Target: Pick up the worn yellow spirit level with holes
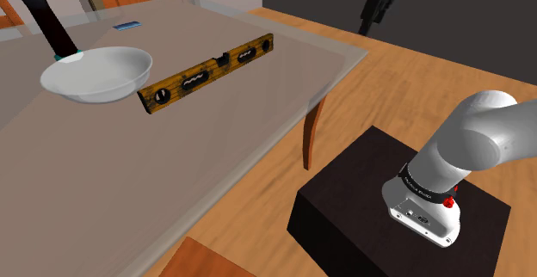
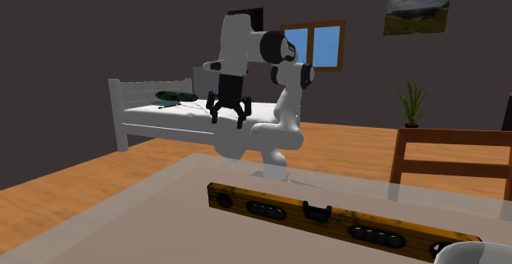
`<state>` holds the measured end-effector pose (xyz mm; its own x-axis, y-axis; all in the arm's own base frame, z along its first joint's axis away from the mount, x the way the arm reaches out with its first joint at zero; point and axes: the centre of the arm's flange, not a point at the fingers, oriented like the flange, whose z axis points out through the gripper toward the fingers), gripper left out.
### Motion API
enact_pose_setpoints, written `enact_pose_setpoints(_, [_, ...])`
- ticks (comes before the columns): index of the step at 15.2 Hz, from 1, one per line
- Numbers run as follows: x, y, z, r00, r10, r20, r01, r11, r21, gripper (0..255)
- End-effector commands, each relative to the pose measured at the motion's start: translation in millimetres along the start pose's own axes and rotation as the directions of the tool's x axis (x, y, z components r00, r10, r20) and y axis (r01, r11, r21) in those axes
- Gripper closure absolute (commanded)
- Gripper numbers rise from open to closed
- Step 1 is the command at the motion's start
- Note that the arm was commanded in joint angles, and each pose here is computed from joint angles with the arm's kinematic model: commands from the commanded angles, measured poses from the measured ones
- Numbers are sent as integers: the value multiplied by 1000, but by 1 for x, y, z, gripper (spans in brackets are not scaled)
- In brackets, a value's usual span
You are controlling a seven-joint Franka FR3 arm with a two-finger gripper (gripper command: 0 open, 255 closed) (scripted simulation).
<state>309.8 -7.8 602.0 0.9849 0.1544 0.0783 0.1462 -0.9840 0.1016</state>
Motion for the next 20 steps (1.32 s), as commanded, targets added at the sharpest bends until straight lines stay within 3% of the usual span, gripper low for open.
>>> enact_pose_setpoints(1, [0, 0, 0, 1000, 0, 0, 0, 1000, 0, 0])
enact_pose_setpoints(5, [-3, -54, 0, 986, 165, 13, -165, 986, -10, 0])
enact_pose_setpoints(10, [5, -120, 2, 931, 365, 26, -364, 931, -25, 0])
enact_pose_setpoints(15, [27, -184, 4, 835, 549, 36, -548, 836, -43, 0])
enact_pose_setpoints(20, [62, -241, 8, 703, 710, 43, -707, 704, -62, 0])
